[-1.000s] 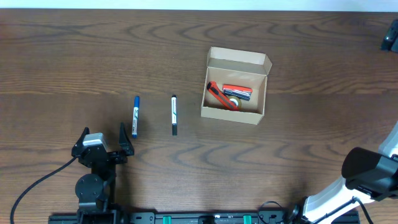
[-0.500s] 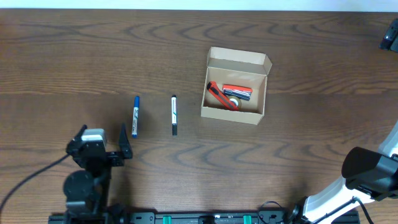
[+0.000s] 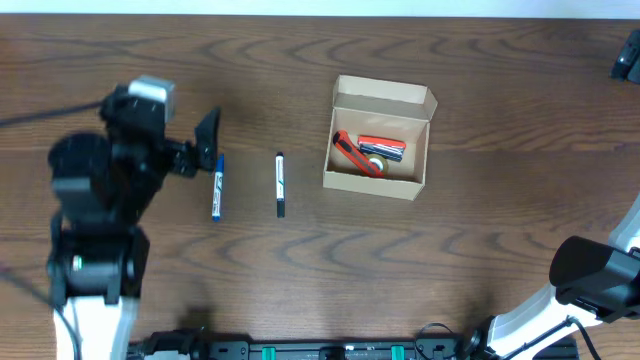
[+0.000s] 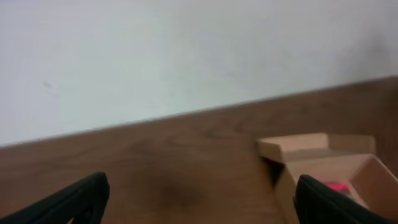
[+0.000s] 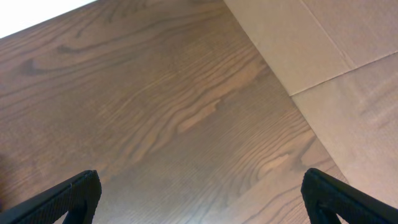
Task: Pack container
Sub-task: 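Move the left gripper over the blue-capped marker and grasp it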
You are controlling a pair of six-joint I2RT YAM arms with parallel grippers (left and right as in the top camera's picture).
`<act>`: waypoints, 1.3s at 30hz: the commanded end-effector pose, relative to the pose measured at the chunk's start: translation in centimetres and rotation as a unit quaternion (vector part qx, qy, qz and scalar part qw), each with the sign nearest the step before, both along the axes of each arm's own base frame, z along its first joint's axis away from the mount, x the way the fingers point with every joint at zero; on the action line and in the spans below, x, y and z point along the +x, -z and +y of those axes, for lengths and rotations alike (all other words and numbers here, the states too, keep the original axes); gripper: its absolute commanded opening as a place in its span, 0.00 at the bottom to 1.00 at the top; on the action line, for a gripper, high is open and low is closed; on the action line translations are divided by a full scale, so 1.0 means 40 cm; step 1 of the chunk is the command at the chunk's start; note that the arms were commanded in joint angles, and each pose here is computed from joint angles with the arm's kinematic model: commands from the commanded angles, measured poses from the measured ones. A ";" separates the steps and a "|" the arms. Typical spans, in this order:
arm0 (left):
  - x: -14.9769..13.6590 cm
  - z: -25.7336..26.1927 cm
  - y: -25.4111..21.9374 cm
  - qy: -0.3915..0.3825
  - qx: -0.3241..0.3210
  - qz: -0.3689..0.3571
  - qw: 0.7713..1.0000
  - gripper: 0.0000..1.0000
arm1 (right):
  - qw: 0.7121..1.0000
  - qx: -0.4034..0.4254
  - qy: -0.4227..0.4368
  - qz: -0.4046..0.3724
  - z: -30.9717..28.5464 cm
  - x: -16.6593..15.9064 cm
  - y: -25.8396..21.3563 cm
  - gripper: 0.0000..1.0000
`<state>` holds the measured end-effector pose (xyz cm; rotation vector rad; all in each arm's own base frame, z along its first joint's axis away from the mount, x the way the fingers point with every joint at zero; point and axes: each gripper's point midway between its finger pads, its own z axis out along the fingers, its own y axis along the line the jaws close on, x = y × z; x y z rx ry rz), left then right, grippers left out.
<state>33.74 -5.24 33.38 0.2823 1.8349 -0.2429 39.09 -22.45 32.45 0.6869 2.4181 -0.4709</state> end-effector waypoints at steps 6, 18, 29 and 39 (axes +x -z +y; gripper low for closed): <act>0.137 0.075 0.257 -0.158 0.019 0.220 0.962 0.95 | 1.000 0.004 0.009 -0.002 -0.005 0.000 0.004 0.99; 0.088 0.025 0.448 -0.149 0.065 0.358 0.920 0.95 | 1.000 0.004 0.009 -0.002 -0.005 0.000 0.004 0.99; 0.015 0.001 0.586 -0.105 0.055 0.446 0.887 0.95 | 1.000 0.004 0.009 -0.002 -0.005 -0.001 0.004 0.99; 0.013 0.097 0.690 -0.175 0.059 0.481 0.857 0.95 | 1.000 0.004 0.009 -0.002 -0.005 -0.001 0.004 0.99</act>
